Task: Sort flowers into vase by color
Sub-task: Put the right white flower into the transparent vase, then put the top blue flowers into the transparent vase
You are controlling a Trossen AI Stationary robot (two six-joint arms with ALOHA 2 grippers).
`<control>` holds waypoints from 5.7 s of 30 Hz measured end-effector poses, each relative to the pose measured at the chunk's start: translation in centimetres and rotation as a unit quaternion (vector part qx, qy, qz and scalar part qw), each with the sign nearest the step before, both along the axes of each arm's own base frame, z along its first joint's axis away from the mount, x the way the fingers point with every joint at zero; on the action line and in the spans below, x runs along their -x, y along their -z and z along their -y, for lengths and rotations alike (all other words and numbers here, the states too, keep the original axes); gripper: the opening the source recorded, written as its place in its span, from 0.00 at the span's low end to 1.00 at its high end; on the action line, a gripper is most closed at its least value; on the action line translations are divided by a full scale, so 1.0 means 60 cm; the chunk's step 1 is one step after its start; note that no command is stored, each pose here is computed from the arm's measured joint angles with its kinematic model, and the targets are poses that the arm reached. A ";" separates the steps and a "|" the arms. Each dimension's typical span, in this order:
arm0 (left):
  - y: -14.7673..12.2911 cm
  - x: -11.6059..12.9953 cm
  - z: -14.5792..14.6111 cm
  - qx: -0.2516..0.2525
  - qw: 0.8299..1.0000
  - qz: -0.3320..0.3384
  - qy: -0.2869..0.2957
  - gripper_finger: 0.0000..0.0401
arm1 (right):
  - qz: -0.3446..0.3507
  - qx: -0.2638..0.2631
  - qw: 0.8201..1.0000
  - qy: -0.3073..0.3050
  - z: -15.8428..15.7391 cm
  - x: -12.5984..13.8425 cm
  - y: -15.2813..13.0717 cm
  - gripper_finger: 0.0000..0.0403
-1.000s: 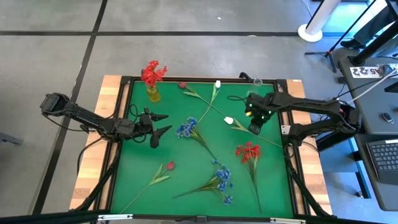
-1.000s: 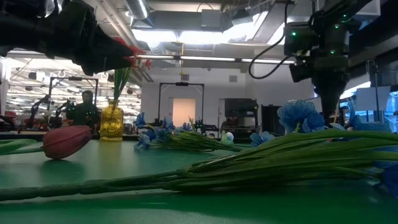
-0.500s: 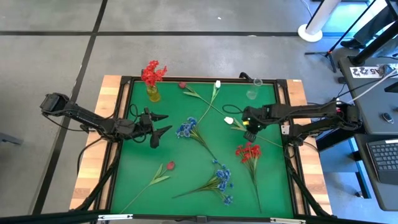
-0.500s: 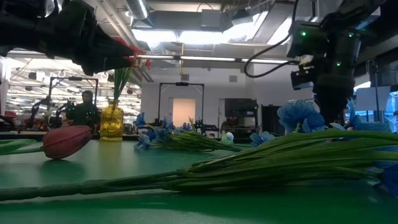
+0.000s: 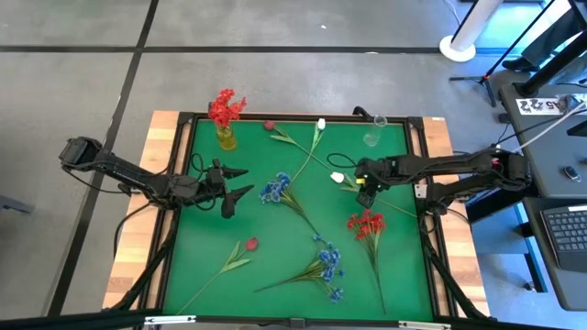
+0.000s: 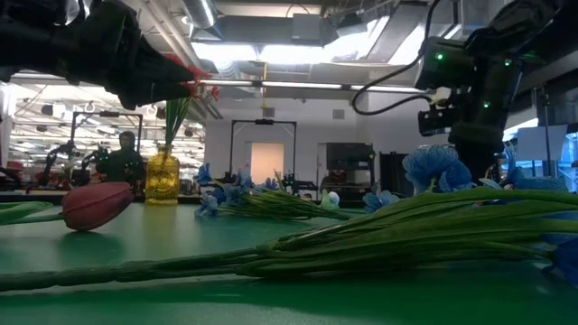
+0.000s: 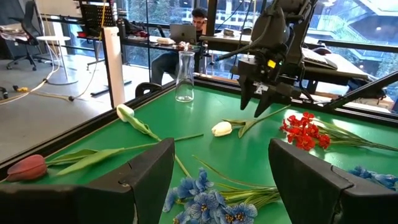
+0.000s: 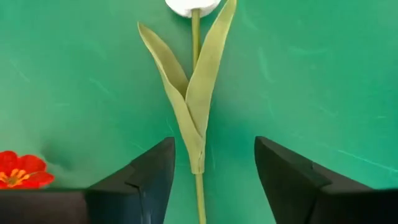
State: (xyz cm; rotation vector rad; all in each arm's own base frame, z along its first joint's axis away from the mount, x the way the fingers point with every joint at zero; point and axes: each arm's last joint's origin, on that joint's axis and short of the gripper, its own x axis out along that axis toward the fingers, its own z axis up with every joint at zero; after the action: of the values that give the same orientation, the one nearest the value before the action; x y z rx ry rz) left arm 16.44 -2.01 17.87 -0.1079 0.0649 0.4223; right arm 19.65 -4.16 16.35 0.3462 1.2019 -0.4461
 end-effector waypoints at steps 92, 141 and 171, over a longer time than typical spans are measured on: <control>-0.073 -0.023 0.005 -0.022 0.998 0.062 0.016 0.64 | 0.331 0.440 0.815 0.182 0.227 0.084 -0.186 0.15; -0.087 -0.140 0.005 0.053 0.985 -0.148 0.067 0.64 | 0.403 0.129 0.898 -0.119 -0.038 0.034 -0.173 0.51; -0.171 -0.041 0.021 0.050 0.973 -0.203 0.103 0.64 | 0.195 0.084 0.966 -0.147 -0.117 -0.210 -0.088 0.51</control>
State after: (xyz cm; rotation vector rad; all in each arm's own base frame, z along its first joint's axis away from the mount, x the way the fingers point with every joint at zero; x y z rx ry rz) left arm 18.93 -3.24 28.15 -0.1120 0.4968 0.2281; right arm 32.25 2.83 21.65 0.0975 0.8057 -0.2049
